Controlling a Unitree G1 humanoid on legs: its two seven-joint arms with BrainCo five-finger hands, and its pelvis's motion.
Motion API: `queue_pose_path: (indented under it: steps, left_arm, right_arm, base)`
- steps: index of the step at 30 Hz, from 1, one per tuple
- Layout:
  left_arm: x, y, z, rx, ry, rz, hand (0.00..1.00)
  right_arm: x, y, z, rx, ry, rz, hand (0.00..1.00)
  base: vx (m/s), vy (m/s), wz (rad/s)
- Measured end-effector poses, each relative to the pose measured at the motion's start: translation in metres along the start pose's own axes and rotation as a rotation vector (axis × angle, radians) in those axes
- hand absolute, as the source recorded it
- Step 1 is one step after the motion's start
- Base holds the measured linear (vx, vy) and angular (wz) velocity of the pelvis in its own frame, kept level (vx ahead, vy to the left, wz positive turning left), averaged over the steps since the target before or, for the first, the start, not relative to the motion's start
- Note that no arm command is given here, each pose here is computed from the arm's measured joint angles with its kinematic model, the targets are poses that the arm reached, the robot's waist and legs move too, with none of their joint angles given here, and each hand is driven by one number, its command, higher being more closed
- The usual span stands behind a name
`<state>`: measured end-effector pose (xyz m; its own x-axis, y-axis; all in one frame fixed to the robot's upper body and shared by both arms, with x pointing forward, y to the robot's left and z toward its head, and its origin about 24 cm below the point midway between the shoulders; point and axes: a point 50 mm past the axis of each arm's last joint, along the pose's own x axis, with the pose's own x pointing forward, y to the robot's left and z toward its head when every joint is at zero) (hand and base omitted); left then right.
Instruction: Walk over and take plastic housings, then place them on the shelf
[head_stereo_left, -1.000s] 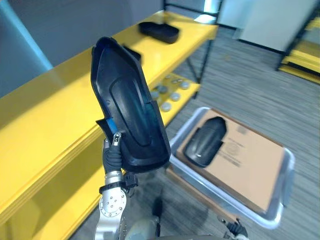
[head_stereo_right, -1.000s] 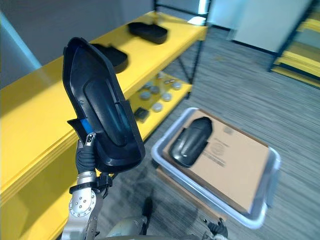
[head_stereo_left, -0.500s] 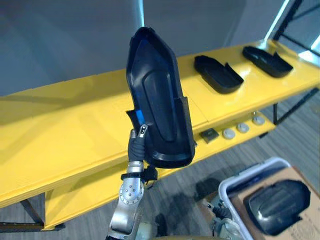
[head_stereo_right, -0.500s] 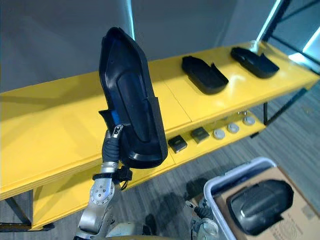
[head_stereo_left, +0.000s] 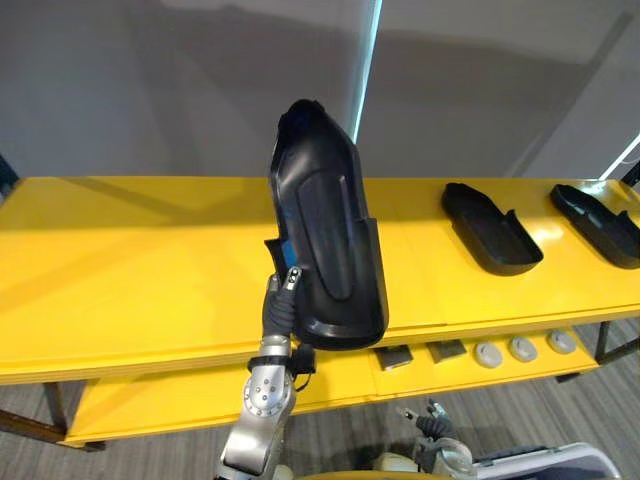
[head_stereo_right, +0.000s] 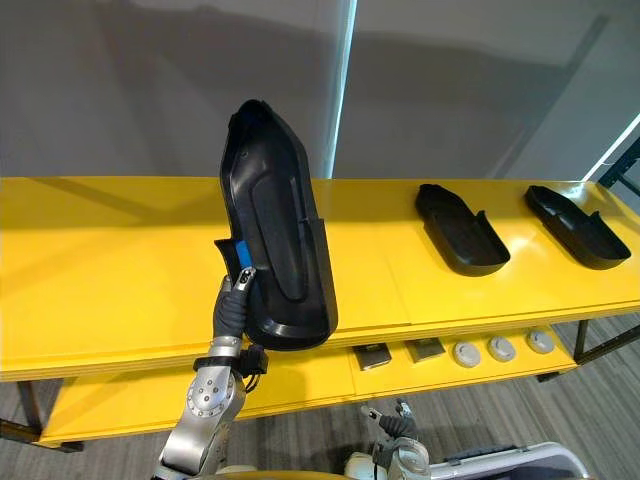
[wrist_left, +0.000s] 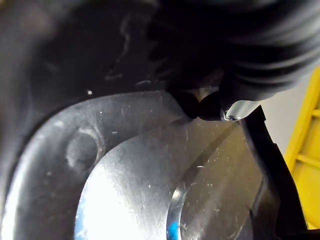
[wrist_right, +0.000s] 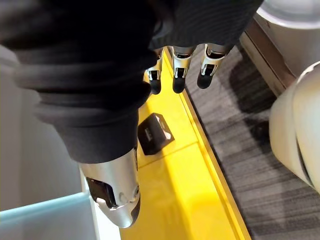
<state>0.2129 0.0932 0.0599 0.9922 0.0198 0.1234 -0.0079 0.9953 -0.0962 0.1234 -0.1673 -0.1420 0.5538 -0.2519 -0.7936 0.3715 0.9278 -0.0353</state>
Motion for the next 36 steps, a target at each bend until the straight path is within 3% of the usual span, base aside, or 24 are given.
queue_pose_path:
  steps: [7,13,22,29,30,36]
  left_arm:
    - [0.004,-0.002,0.002,0.015,-0.012,0.012,1.00]
    - [0.043,0.003,0.008,0.070,-0.055,0.082,1.00]
    - [0.074,0.057,-0.035,0.297,0.174,0.296,1.00]
    - [0.094,0.078,-0.032,0.354,0.203,0.386,1.00]
    - [0.096,0.082,-0.031,0.357,0.207,0.398,0.00]
    - [0.109,0.094,-0.018,0.403,0.180,0.462,0.00]
  right_arm:
    - [-0.001,-0.002,-0.001,-0.009,-0.001,-0.003,0.00]
    - [-0.001,-0.005,-0.002,-0.046,-0.003,-0.007,0.00]
    - [-0.001,-0.008,-0.007,-0.062,0.012,0.005,0.00]
    - [0.000,-0.011,-0.005,-0.096,0.003,0.006,0.00]
    - [0.000,-0.010,-0.003,-0.098,0.000,0.010,0.00]
    - [0.002,-0.009,0.002,-0.105,-0.015,0.024,0.00]
  base:
    - [0.08,-0.083,0.07]
    - [-0.06,0.013,-0.03]
    - [-0.07,0.033,-0.08]
    - [-0.03,0.044,-0.03]
    - [0.00,0.052,-0.03]
    - [0.04,0.077,-0.03]
